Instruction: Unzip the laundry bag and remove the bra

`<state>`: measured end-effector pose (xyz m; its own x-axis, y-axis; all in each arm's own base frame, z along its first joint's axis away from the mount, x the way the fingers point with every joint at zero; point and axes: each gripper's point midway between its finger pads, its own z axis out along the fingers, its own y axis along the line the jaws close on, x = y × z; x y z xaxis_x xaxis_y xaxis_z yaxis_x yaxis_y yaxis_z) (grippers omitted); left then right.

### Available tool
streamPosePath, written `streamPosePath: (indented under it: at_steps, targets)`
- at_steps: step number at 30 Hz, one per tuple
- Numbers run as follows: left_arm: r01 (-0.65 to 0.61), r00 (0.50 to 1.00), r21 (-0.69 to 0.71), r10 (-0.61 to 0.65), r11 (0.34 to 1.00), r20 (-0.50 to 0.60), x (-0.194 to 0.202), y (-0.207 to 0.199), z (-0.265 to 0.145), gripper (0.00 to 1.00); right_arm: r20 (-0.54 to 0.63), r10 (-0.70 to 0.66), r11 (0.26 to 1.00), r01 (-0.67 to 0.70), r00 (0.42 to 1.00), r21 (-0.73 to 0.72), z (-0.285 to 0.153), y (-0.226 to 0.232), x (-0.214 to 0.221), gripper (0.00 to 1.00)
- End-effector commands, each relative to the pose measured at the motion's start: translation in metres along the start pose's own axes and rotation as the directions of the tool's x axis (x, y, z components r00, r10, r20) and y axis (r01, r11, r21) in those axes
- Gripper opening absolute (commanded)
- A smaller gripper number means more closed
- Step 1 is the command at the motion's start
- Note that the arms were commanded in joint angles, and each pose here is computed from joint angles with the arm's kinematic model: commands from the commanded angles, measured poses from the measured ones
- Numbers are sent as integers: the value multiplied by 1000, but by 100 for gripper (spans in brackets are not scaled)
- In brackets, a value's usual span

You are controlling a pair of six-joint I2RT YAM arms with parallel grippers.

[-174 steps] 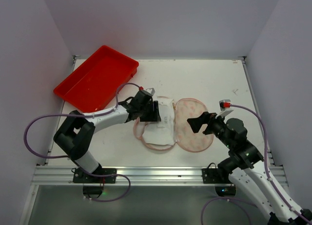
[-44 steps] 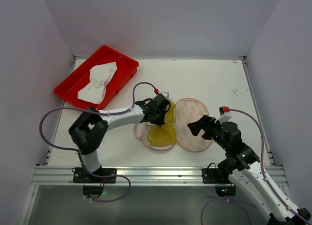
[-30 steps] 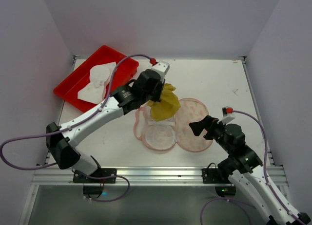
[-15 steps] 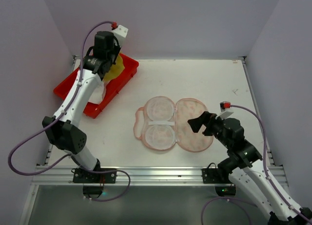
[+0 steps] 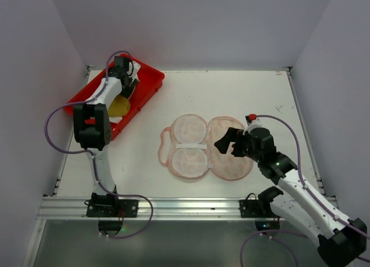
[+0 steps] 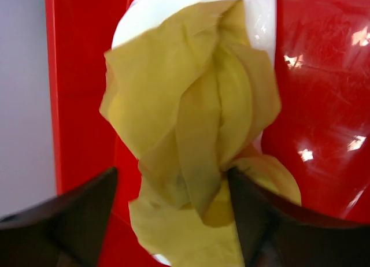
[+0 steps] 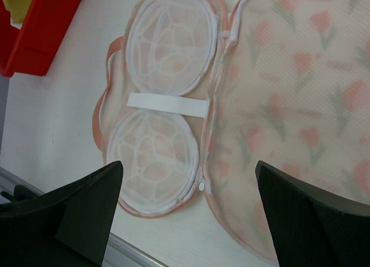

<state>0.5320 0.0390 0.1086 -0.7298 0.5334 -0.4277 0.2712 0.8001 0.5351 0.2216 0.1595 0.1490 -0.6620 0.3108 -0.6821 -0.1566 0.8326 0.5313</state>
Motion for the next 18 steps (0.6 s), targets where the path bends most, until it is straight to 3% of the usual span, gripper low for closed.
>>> streamPosePath:
  at_steps: [1,4,6,9,11,13,18]
  targets:
    - [139,987,-98,-129,986,101,-32,38,-33,85,28,3,996,-1,1000,-92,6,22,-13,99]
    - [277,954,-72,-265,958,137,-45,49,-69,98,-8,-2,996,2,1000,-89,14,22,-10,99]
    - [416,892,-24,-402,909,207,-60,60,-112,100,-31,0,998,-3,1000,-70,18,21,-9,99]
    - [550,784,147,-569,822,248,-66,46,-162,100,-68,34,999,-31,997,35,26,5,-5,99]
    - [583,730,278,-643,763,234,-66,23,-182,100,-61,53,992,-46,997,117,30,-7,-8,99]
    - [543,727,395,-650,741,219,-55,-13,-201,100,-38,61,972,-50,997,228,32,-25,-15,99]
    - [495,712,523,-669,694,213,-26,-66,-232,100,-110,53,985,-34,993,170,63,-10,-16,99]
